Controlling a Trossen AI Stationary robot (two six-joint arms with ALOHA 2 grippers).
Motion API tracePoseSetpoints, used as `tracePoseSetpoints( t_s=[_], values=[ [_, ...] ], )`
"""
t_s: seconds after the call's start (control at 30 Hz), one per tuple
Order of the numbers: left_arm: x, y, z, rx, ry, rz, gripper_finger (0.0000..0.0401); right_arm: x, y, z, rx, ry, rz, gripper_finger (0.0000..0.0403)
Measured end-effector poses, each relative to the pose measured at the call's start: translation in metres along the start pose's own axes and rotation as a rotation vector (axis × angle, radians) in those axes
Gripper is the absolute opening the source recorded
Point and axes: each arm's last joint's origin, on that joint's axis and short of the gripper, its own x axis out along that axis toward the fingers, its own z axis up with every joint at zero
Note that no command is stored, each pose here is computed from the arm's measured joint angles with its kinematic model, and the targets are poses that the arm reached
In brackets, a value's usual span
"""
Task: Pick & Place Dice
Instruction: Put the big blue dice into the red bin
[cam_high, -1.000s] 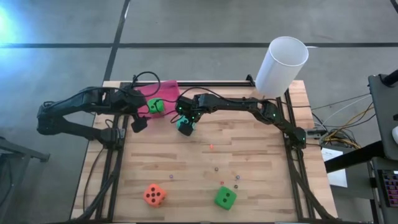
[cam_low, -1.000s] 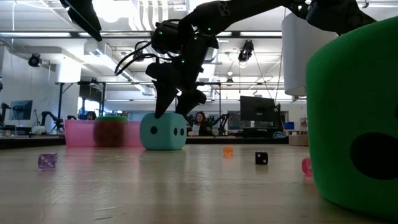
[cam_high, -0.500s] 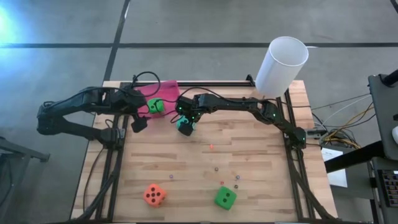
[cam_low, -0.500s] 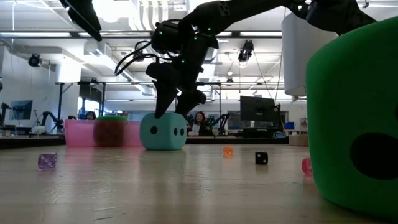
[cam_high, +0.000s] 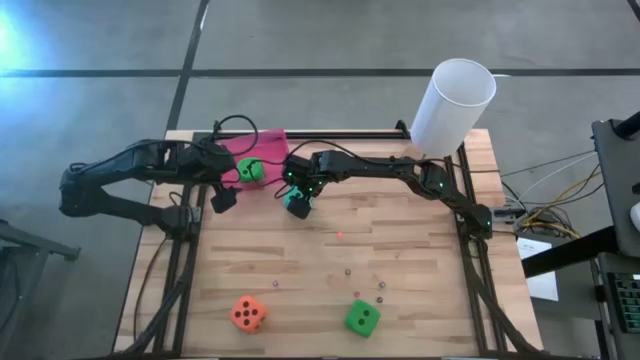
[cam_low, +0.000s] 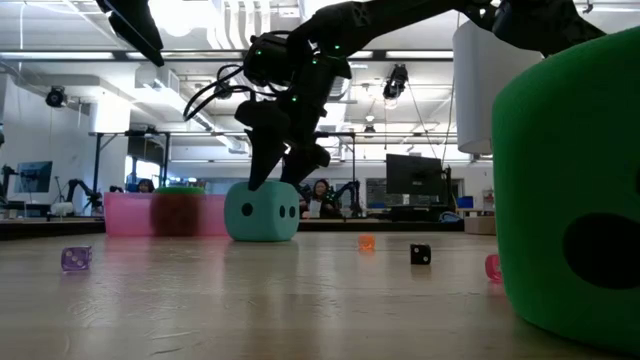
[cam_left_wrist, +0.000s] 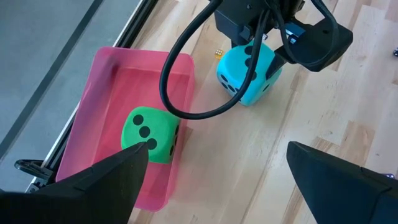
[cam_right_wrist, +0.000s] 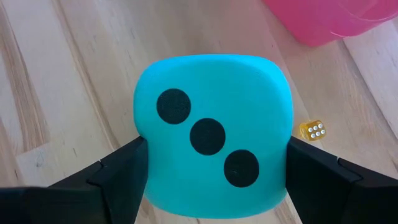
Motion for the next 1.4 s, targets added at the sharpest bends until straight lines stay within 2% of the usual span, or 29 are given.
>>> tracePoseSetpoints(
  t_s=[0.27,0.43,0.7,1.03,1.4],
  values=[
    [0.000,0.000,0.000,0.000,0.000,0.000,0.0383,-0.005,0.000,0.002,0.021,0.001,-0.010,0.0307],
    [0.000,0.000,0.000,0.000,0.000,0.000,0.0387,-0.015,-0.002,0.005,0.017,0.001,-0.058,0.0307],
    [0.000,0.000,0.000,0.000,0.000,0.000,0.0384,-0.048,-0.002,0.017,-0.006,-0.076,-0.070,0.0306],
    [0.000,0.000,0.000,0.000,0.000,0.000,0.0388,-0.075,-0.006,0.027,-0.089,-0.112,-0.068,0.0306],
    [0.000,0.000,0.000,0.000,0.000,0.000,0.0384,-0.098,-0.023,0.037,-0.198,-0.204,-0.075,0.0306]
  ],
)
